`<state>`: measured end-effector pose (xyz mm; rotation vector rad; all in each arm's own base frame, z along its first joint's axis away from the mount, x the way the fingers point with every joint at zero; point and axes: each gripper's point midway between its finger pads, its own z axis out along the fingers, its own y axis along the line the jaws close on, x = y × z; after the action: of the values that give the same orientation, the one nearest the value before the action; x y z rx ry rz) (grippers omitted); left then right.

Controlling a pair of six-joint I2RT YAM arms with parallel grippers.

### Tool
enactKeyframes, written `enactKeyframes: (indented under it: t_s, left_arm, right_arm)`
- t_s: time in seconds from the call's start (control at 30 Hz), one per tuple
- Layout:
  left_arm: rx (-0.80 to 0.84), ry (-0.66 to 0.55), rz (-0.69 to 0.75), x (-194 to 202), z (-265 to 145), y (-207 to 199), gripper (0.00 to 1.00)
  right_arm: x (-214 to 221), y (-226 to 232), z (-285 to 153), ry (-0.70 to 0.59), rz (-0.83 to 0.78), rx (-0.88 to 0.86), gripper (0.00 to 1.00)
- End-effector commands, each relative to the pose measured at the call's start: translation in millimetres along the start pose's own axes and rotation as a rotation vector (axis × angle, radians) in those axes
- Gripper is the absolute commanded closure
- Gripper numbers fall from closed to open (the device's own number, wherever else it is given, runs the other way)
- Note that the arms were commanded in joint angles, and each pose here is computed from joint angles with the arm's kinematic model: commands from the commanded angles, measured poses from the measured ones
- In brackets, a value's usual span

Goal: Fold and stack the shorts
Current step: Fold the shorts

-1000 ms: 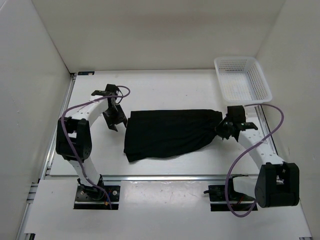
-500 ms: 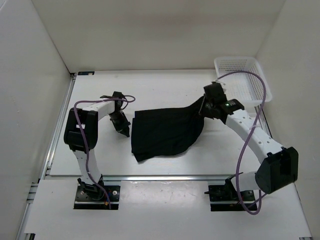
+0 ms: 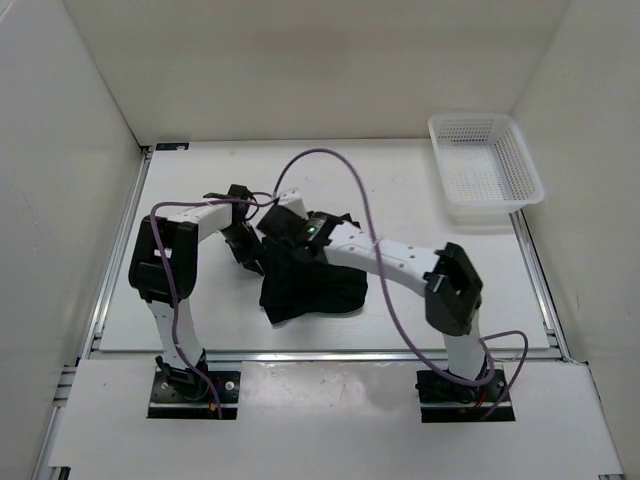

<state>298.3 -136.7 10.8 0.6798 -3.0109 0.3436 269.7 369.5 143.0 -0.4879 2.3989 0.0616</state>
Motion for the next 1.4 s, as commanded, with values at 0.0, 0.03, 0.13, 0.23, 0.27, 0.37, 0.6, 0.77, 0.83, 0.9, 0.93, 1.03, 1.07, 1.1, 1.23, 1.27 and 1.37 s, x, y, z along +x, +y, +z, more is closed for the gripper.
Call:
enactKeyframes:
  t_s: [0.0, 0.03, 0.13, 0.23, 0.27, 0.37, 0.6, 0.77, 0.83, 0.9, 0.93, 1.03, 1.07, 1.1, 1.23, 1.27, 1.37]
  left_arm:
    - [0.002, -0.071, -0.033, -11.9, -7.8, 8.8, 0.64]
    - [0.014, -0.089, -0.046, -14.9, -15.0, 11.6, 0.46]
    - [0.005, -0.12, -0.097, -27.7, -32.5, 32.7, 0.36]
    - [-0.027, -0.193, -0.109, -42.0, -64.3, 44.8, 0.35]
    - [-0.018, -0.245, -0.106, -51.3, -82.2, 43.6, 0.35]
    - [-0.052, -0.324, -0.055, -57.1, -111.4, 38.1, 0.35]
    - [-0.011, -0.321, 0.268, -16.9, -121.3, -32.3, 0.3]
    - [-0.13, -0.309, 0.374, 1.4, -95.5, -63.8, 0.08]
    - [-0.17, -0.313, 0.389, -1.2, -84.5, -78.9, 0.1]
    - [-0.206, -0.312, 0.381, -8.0, -69.9, -83.1, 0.13]
    - [-0.202, -0.316, 0.381, -11.4, -68.8, -88.0, 0.15]
    - [-0.203, -0.268, 0.383, -12.6, -49.8, -94.3, 0.24]
    - [-0.201, -0.251, 0.383, -10.8, -45.3, -94.5, 0.39]
    - [-0.182, -0.231, 0.384, -6.7, -44.4, -97.1, 0.52]
    - [-0.15, -0.236, 0.386, -8.0, -53.4, -101.2, 0.9]
    - [-0.147, -0.239, 0.386, -5.5, -60.6, -99.9, 0.9]
    - [-0.122, -0.258, 0.346, -4.7, -84.6, -80.5, 0.9]
  right_arm:
    - [-16.6, 19.0, -19.5, -0.052, -0.064, 0.002, 0.0]
    - [-19.9, 22.7, -26.7, -0.066, -0.078, -0.013, 0.0]
    - [-33.8, 13.1, -49.5, -0.11, -0.024, -0.046, 0.0]
    - [-30.3, -15.8, -60.8, -0.113, 0.078, -0.059, 0.0]
    - [-7.9, -29.5, -50.4, -0.066, 0.082, -0.033, 0.0]
    - [18.5, -73.1, -44.5, -0.017, 0.224, -0.028, 0.07]
    - [89.9, -122.1, -26.1, 0.145, 0.458, -0.043, 0.11]
    - [99.5, -141.2, -24.2, 0.166, 0.515, -0.028, 0.08]
    - [97.3, -144.9, -25.4, 0.157, 0.517, -0.027, 0.08]
    - [93.0, -147.2, -25.7, 0.148, 0.527, -0.026, 0.08]
    - [90.7, -147.5, -28.5, 0.138, 0.529, -0.031, 0.08]
    - [90.2, -151.1, -31.1, 0.134, 0.538, -0.027, 0.08]
    - [92.3, -151.8, -32.0, 0.134, 0.538, -0.027, 0.08]
    - [91.7, -154.9, -31.2, 0.133, 0.546, -0.021, 0.08]
    - [95.3, -163.1, -35.5, 0.132, 0.561, -0.02, 0.08]
    - [95.0, -167.1, -34.7, 0.131, 0.559, -0.013, 0.08]
    - [82.8, -171.4, -42.8, 0.095, 0.549, -0.024, 0.08]
